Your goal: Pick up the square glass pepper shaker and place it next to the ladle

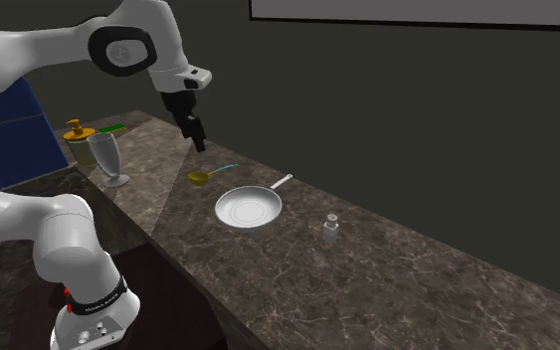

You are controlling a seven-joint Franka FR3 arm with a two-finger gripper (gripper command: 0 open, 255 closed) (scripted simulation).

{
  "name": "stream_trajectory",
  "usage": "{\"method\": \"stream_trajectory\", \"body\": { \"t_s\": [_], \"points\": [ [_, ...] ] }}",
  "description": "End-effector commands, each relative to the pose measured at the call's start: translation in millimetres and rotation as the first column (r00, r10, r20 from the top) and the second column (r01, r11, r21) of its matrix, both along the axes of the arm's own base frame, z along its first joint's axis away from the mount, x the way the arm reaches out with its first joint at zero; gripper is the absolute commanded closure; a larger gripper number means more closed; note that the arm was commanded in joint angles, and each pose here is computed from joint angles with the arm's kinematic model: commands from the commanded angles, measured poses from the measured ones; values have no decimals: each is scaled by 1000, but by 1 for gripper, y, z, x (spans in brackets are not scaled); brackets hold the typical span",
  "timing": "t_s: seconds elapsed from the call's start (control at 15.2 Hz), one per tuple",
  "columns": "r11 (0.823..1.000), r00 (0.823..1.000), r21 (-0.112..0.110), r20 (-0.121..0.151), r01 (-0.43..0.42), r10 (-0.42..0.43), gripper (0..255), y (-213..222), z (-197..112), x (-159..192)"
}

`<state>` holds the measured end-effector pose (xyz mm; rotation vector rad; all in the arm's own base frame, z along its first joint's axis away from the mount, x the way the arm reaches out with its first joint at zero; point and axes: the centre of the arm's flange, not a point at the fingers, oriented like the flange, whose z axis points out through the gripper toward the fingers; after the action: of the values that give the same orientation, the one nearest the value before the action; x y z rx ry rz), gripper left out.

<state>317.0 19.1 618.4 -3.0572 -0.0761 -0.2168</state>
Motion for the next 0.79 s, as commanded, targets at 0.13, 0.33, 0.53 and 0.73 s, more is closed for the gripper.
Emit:
{"method": "stream_trajectory", "body": {
  "t_s": [0.13, 0.33, 0.53, 0.73],
  "points": [
    [1000, 1000, 6, 7, 4, -4, 0, -16, -15, 15],
    [1000, 1000, 16, 16, 11, -11, 0, -40, -37, 38],
    [1000, 1000, 26, 26, 17, -18, 0, -63, -59, 61],
    [999, 999, 36, 36, 23, -24, 0, -87, -81, 84]
  ]
}}
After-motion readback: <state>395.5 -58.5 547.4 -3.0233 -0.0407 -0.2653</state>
